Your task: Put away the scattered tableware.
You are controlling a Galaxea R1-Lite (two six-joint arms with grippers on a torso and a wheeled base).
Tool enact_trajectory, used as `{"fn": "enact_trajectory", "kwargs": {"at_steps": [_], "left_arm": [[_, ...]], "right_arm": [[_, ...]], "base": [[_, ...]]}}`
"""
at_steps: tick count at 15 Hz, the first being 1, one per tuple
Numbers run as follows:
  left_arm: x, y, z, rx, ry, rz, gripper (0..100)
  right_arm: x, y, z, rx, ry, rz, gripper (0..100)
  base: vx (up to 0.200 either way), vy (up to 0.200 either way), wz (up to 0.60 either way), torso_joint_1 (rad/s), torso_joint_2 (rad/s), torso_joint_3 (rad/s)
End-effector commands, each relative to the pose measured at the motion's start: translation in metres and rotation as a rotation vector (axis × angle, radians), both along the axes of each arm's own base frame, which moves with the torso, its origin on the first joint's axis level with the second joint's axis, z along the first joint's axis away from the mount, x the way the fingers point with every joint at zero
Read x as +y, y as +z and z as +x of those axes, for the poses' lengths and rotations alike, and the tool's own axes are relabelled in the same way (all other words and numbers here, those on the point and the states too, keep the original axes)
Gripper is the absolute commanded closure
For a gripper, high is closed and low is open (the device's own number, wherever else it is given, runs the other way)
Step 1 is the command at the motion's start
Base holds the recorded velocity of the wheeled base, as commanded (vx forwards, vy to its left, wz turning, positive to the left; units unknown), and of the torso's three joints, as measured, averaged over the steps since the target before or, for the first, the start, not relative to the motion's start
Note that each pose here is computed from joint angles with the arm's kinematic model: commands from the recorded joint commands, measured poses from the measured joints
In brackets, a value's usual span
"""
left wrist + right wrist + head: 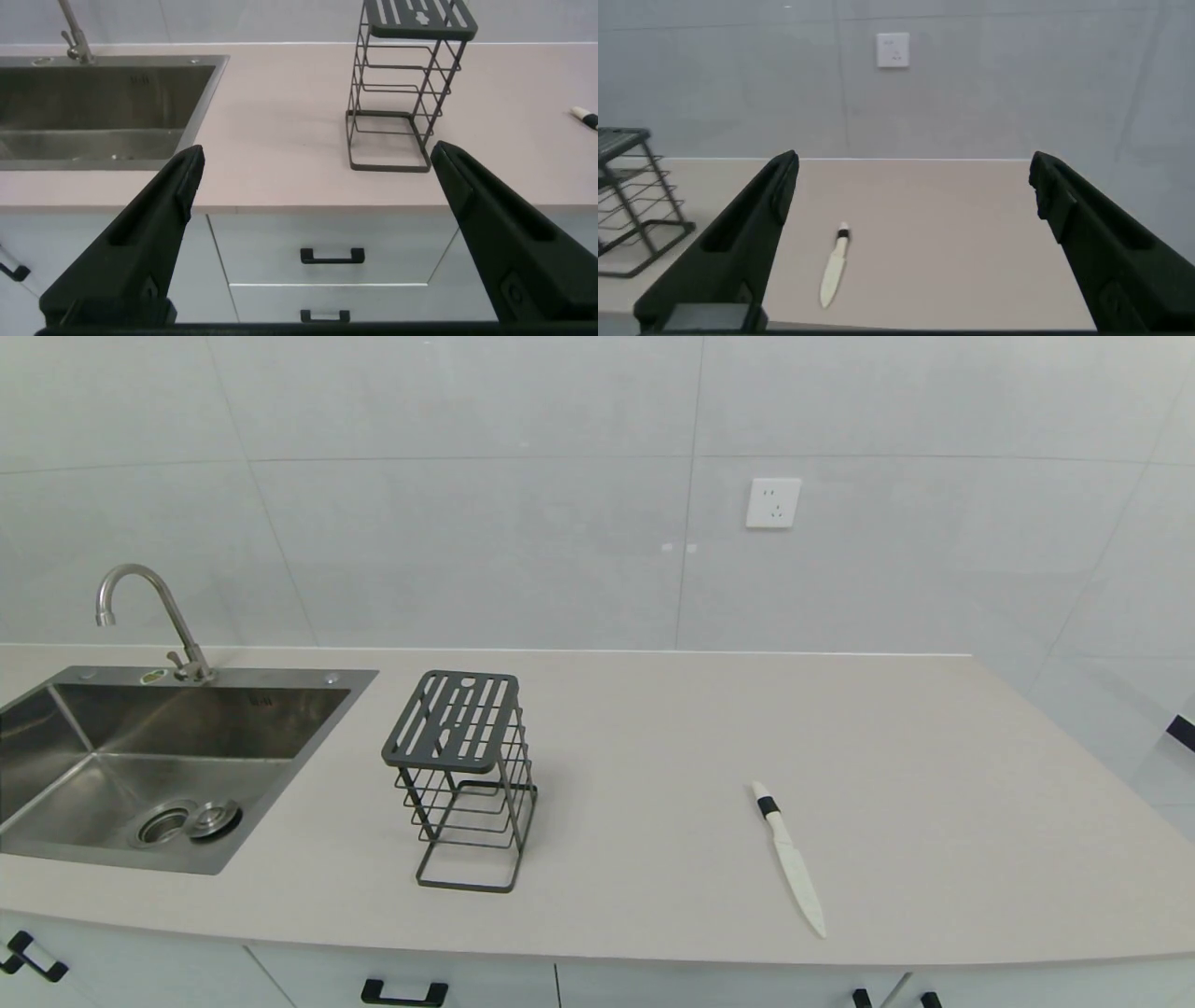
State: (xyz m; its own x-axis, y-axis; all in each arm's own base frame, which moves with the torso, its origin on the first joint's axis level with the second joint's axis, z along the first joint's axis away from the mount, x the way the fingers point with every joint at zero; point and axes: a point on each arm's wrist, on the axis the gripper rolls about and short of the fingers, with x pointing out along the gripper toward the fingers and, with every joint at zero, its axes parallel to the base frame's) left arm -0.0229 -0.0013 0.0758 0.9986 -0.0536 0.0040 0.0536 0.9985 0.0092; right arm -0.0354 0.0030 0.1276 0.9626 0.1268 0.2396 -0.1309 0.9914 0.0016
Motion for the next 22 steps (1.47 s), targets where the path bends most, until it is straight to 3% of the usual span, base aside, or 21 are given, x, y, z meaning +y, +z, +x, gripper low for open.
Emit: {"fn": "enact_trajectory", "kwargs": {"at_steps": [1,2,3,6,12,16,18,22], "left_arm": [[0.0,0.0,0.0,0.001,0.0,0.0,0],[0.0,0.0,0.0,0.001,0.0,0.0,0],[0.0,0.0,0.0,0.001,-0.002,0.0,0],[0.0,0.0,0.0,0.001,-0.002,0.002,0],[0.0,0.0,0.0,0.001,-0.002,0.002,0],[0.0,0.0,0.0,0.001,-0.002,0.0,0],[0.0,0.0,0.0,0.001,-0.002,0.003,0],[0.0,0.0,0.0,0.001,-0.002,0.003,0]], "right_arm": [[0.003,0.032,0.016,0.172,0.165,-0.029,0],[0.004,0.032,0.018,0.185,0.175,-0.029,0],[0.005,0.036,0.045,0.339,0.243,-0.019,0],[0.008,0.036,0.086,0.507,0.302,-0.019,0],[0.021,0.026,0.128,0.705,0.417,-0.071,0],[0.053,0.031,0.166,0.816,0.555,-0.142,0],[0.069,0.019,0.183,0.903,0.534,-0.19,0],[0.081,0.0,0.199,1.012,0.531,-0.176,0]], "base": [[0.0,0.0,0.0,0.0,0.0,0.0],[0.0,0.0,0.0,0.0,0.0,0.0],[0.0,0.0,0.0,0.0,0.0,0.0],[0.0,0.0,0.0,0.0,0.0,0.0],[0.0,0.0,0.0,0.0,0.0,0.0],[0.0,0.0,0.0,0.0,0.0,0.0],[0.0,0.0,0.0,0.0,0.0,0.0],[0.0,0.0,0.0,0.0,0.0,0.0]]}}
